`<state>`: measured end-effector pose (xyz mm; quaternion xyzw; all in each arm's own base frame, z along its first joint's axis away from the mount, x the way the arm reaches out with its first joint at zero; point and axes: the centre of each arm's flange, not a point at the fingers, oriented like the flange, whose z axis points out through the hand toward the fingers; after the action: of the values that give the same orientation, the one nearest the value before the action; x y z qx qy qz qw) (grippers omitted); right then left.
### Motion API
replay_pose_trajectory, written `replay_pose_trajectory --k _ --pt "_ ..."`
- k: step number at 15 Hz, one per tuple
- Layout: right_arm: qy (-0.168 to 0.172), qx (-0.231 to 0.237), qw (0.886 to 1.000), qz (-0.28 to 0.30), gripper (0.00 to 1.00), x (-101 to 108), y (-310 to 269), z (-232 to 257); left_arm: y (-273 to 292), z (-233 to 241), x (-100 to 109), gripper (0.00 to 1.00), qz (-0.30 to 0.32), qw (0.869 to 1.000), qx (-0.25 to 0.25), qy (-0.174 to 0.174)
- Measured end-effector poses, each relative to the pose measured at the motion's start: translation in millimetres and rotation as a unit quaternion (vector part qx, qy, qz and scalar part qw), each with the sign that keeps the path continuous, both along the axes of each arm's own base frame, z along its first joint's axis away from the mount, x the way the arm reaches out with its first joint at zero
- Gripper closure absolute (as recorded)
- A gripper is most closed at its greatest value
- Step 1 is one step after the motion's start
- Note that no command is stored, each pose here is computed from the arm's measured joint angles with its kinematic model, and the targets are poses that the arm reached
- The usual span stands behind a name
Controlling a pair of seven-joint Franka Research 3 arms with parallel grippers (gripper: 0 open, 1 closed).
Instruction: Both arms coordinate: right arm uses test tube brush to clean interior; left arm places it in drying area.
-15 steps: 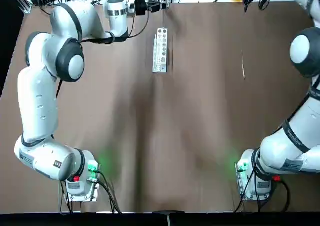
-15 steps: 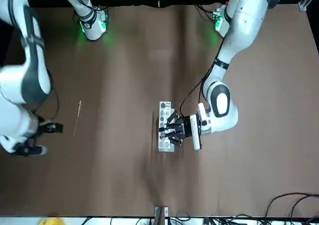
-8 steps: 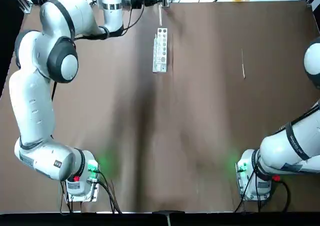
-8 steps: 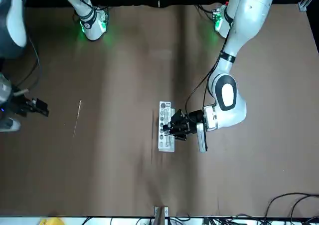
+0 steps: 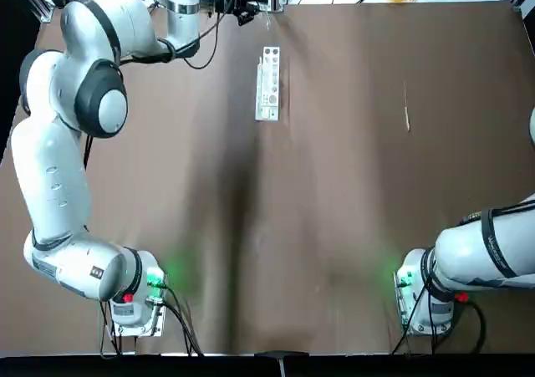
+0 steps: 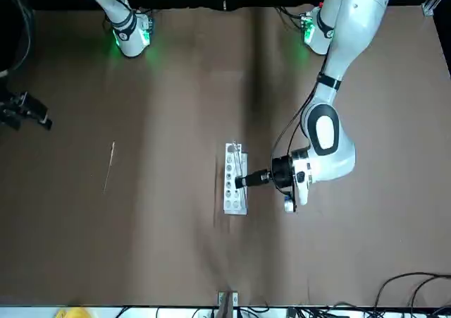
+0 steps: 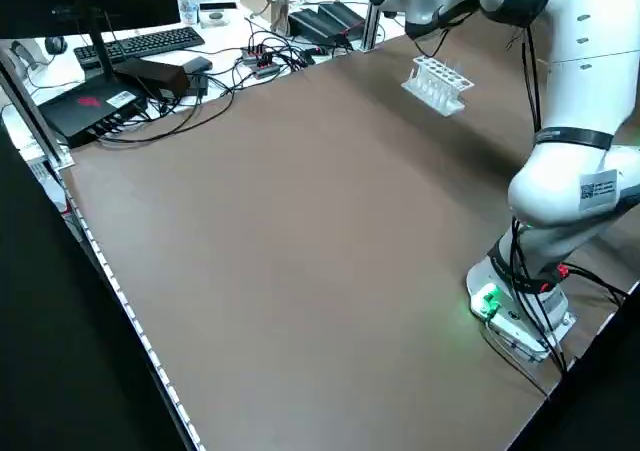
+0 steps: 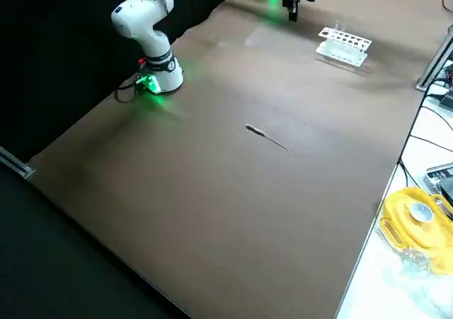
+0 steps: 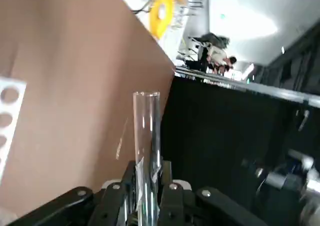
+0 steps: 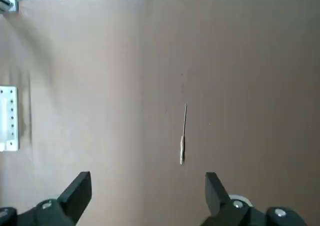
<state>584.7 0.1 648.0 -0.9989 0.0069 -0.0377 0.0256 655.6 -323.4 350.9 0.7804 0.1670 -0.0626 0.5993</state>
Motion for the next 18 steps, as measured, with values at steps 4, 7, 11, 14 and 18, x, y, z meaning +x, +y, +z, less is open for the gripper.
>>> replay_pose_trajectory --k 4,7,11,14,18 --pt "-0.028 -0.001 1.000 0.006 0.00 -19 11 -9 9 0 0 0.77 0.012 0.987 -0.016 0.160" --pt "-0.025 -0.001 1.000 -0.002 0.00 -37 1 -16 11 -5 -5 0.77 -0.010 0.965 -0.037 0.258" --pt "-0.019 -0.002 1.000 0.010 0.00 -42 6 -21 22 -28 -3 0.77 -0.009 0.909 -0.094 0.407" --pt "-0.021 -0.006 0.999 0.045 0.00 -44 4 -16 31 -55 3 0.77 0.004 0.881 -0.117 0.459" --pt "-0.019 -0.005 0.999 0.048 0.00 -47 -1 -12 36 -89 9 0.77 0.018 0.858 -0.142 0.493"
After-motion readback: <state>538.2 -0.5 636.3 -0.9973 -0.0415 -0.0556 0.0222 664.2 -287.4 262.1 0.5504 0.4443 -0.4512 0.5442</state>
